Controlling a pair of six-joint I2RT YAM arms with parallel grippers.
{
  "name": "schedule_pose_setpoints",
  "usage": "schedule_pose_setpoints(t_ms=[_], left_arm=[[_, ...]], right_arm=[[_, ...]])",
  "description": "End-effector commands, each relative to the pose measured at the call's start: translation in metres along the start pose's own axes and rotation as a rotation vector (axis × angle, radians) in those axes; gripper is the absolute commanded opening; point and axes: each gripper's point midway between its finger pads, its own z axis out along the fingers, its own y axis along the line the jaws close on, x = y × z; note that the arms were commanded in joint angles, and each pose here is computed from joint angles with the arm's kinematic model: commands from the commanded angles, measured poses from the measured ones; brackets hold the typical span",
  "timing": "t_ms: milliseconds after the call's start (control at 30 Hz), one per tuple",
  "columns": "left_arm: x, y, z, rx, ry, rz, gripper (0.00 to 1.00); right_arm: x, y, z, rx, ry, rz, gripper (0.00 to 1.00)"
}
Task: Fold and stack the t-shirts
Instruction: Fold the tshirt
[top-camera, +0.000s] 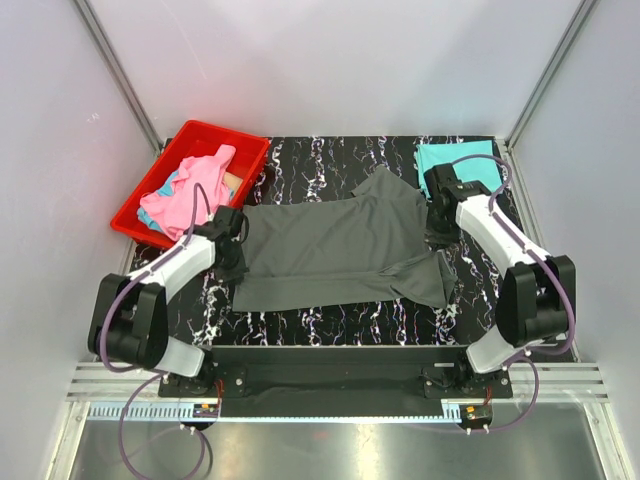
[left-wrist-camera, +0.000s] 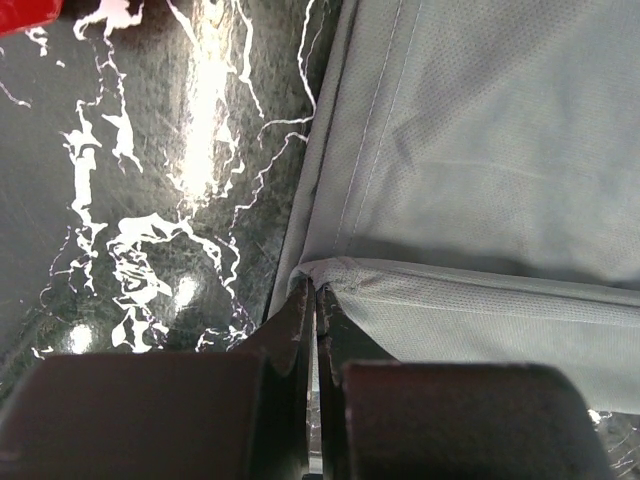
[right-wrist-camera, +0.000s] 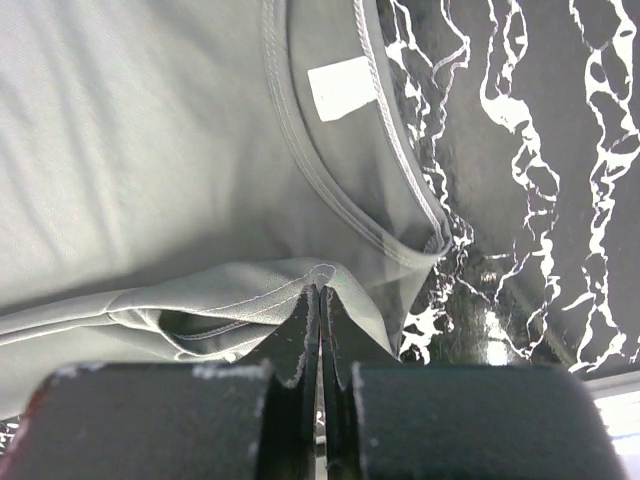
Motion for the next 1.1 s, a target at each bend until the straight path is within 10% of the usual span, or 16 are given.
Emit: schedule_pose_setpoints(t_ms=[0, 800, 1067], left_arm=[[-0.025, -0.005, -0.003, -0.005, -0.063, -0.019, 0.0], [-0.047, -0.008, 0.005, -0.064, -0.066, -0.009, 0.03], [-0.067, -0.006, -0.027, -0.1, -0.165, 0.0, 0.5]], right_arm=[[-0.024, 0.001, -0.001, 0.043, -0.068, -0.02, 0.0], [-0.05, 0.004, 0.009, 0.105, -0.048, -0.084, 0.0], [-0.05, 0.014, 0.011, 0.086, -0.034, -0.11, 0.0]])
